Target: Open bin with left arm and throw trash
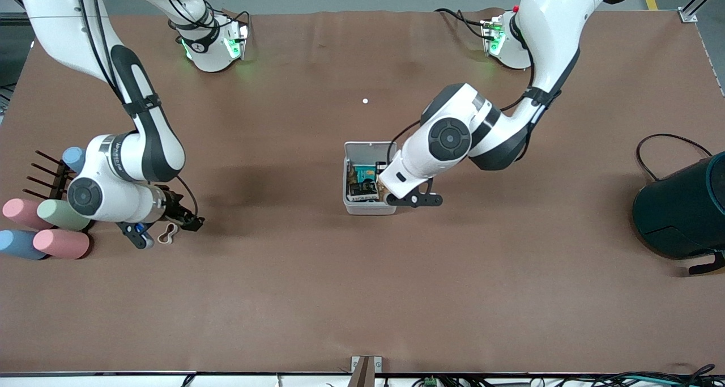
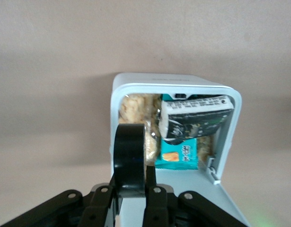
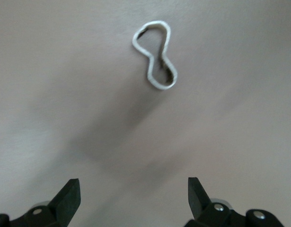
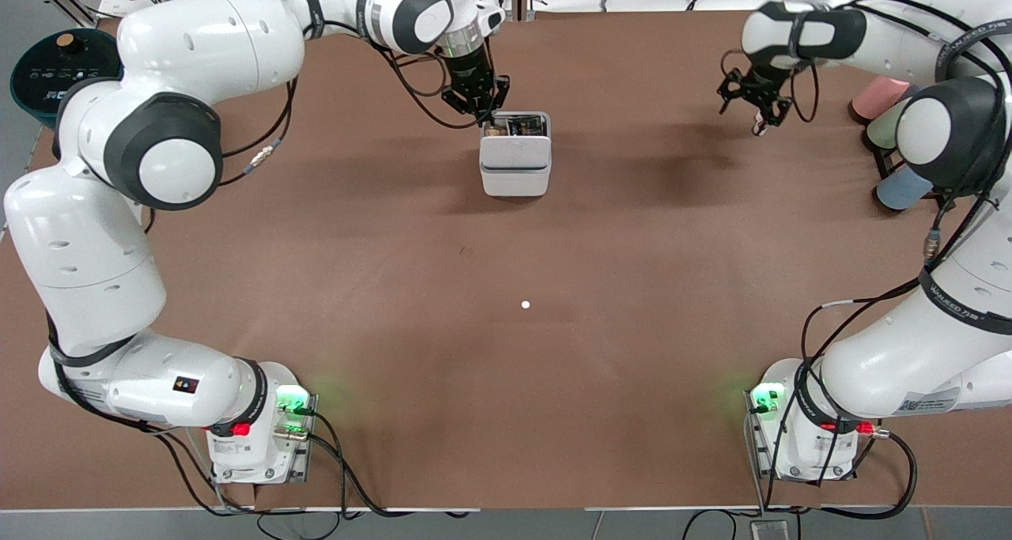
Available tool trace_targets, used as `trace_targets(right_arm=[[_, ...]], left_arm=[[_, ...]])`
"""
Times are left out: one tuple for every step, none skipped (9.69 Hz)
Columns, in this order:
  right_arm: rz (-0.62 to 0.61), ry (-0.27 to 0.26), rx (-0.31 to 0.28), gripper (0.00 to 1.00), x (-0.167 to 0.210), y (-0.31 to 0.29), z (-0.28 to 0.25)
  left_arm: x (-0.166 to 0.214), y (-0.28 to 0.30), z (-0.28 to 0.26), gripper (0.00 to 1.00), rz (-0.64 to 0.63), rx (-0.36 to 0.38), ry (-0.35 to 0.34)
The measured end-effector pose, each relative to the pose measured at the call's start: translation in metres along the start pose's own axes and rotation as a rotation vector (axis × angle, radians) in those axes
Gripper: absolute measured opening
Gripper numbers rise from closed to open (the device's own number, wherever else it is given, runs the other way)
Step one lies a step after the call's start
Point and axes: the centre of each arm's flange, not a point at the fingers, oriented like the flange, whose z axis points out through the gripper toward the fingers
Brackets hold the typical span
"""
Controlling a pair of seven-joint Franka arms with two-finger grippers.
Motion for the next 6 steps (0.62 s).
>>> trace_targets(right_arm=[[-0.097, 0.008, 0.005, 1.00, 0.005, 0.021, 0.007], [-0.164, 0.016, 0.014, 1.00, 0.015, 0.041, 0.006], [-0.193, 0.053, 0.036, 1.00, 0.027, 0.054, 0.001], [-0.200, 0.121, 0.066, 1.00, 0.034, 0.059, -0.003], [-0.202, 0.190, 0.093, 1.00, 0.035, 0.060, 0.003], [-0.203, 0.223, 0.105, 1.00, 0.031, 0.063, 0.014]], left_arm=[[0.001, -0.001, 0.002, 0.22, -0.019, -0.001, -0.003], [0.003, -0.004, 0.010, 0.22, -0.030, 0.003, -0.014], [0.008, -0.008, 0.022, 0.22, -0.040, 0.004, -0.029], [0.012, -0.010, 0.036, 0.22, -0.062, 0.000, -0.040], [0.015, -0.011, 0.047, 0.22, -0.083, -0.005, -0.048], [0.017, -0.011, 0.053, 0.22, -0.089, -0.010, -0.050]])
